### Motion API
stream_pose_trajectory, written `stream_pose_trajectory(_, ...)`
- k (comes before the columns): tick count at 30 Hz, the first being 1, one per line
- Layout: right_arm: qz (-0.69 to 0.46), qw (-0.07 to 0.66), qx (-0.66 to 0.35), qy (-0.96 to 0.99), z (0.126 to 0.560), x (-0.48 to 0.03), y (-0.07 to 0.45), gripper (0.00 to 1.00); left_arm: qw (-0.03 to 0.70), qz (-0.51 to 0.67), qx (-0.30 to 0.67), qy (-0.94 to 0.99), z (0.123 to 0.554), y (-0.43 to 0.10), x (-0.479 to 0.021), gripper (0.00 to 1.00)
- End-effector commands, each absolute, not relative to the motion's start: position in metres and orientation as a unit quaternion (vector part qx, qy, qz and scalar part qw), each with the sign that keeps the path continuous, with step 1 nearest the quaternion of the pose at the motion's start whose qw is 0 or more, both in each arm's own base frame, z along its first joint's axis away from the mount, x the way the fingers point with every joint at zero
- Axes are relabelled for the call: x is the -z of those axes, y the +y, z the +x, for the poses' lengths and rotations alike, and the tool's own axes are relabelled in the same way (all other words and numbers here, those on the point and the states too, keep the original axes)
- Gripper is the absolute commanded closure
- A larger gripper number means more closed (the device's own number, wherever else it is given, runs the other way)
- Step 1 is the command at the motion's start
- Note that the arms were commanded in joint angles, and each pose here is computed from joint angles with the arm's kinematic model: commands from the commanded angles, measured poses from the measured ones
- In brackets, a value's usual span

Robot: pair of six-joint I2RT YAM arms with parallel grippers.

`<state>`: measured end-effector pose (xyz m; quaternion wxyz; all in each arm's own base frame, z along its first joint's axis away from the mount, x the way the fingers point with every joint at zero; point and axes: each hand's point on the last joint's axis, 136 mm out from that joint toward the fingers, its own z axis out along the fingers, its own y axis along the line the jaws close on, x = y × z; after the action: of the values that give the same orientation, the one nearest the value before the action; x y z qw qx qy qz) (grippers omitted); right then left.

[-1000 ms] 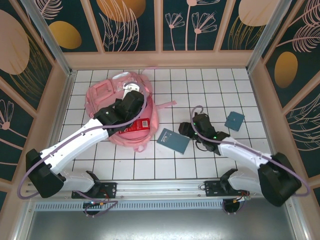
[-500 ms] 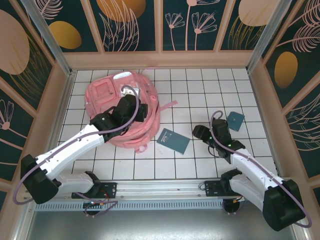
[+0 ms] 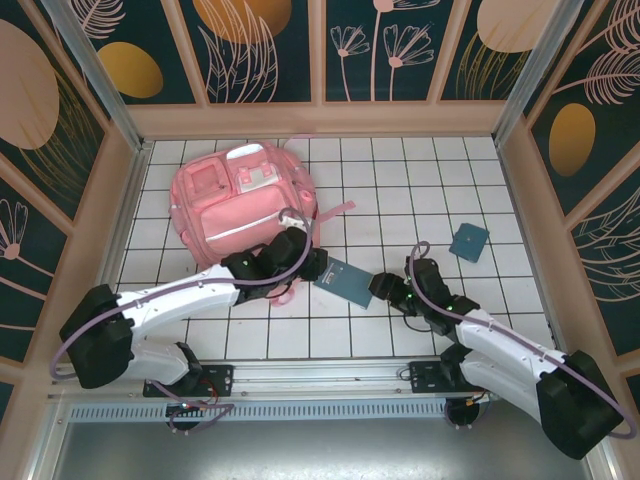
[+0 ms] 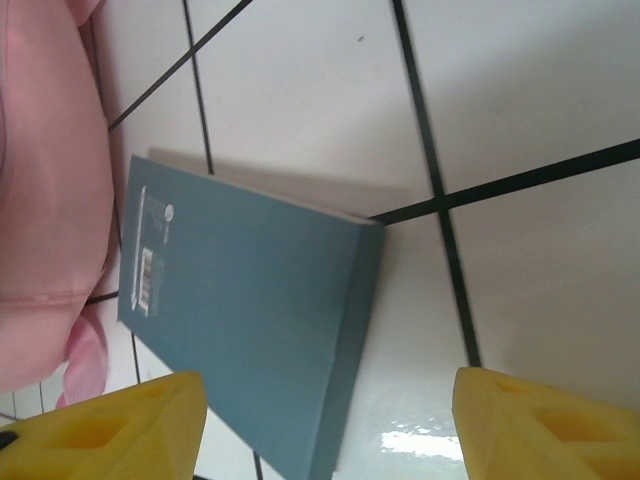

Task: Pack the student bag
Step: Move the book to the center of the table.

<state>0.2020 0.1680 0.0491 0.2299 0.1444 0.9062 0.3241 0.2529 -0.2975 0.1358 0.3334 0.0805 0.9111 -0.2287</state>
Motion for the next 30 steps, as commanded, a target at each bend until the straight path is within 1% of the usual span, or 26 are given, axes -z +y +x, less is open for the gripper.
stream_pose_trajectory(1,0.155,0.223,-0.351,0.896,0.201,-0.05,0.179,0.34,0.324,0.062,0.26,0.908,0.252,-0.311,-0.123,0.56)
stream_pose_trajectory(7,0.152,0.207,-0.358,0.898,0.196,-0.042,0.191,0.34,0.291,0.066,0.233,0.926,0.248,-0.311,-0.078,0.55)
stream_pose_trajectory(10,0.149,0.199,-0.359,0.899,0.194,-0.04,0.197,0.34,0.28,0.064,0.234,0.929,0.246,-0.312,-0.066,0.56)
stream_pose_trajectory(20,0.149,0.184,-0.36,0.903,0.192,-0.03,0.205,0.35,0.248,0.059,0.195,0.947,0.241,-0.303,-0.028,0.57)
stream_pose_trajectory(23,0.146,0.18,-0.367,0.901,0.192,-0.03,0.21,0.35,0.241,0.059,0.207,0.946,0.239,-0.307,-0.026,0.62)
stream_pose_trajectory(25,0.143,0.18,-0.373,0.899,0.193,-0.033,0.213,0.35,0.238,0.06,0.215,0.945,0.237,-0.309,-0.027,0.64)
stream_pose_trajectory(26,0.142,0.181,-0.377,0.897,0.194,-0.035,0.215,0.35,0.237,0.059,0.218,0.945,0.237,-0.31,-0.028,0.67)
stream_pose_trajectory(27,0.142,0.183,-0.381,0.895,0.195,-0.037,0.216,0.35,0.238,0.059,0.22,0.944,0.237,-0.31,-0.028,0.69)
stream_pose_trajectory(30,0.134,0.194,-0.403,0.884,0.198,-0.049,0.222,0.35,0.236,0.059,0.228,0.943,0.235,-0.312,-0.029,0.7)
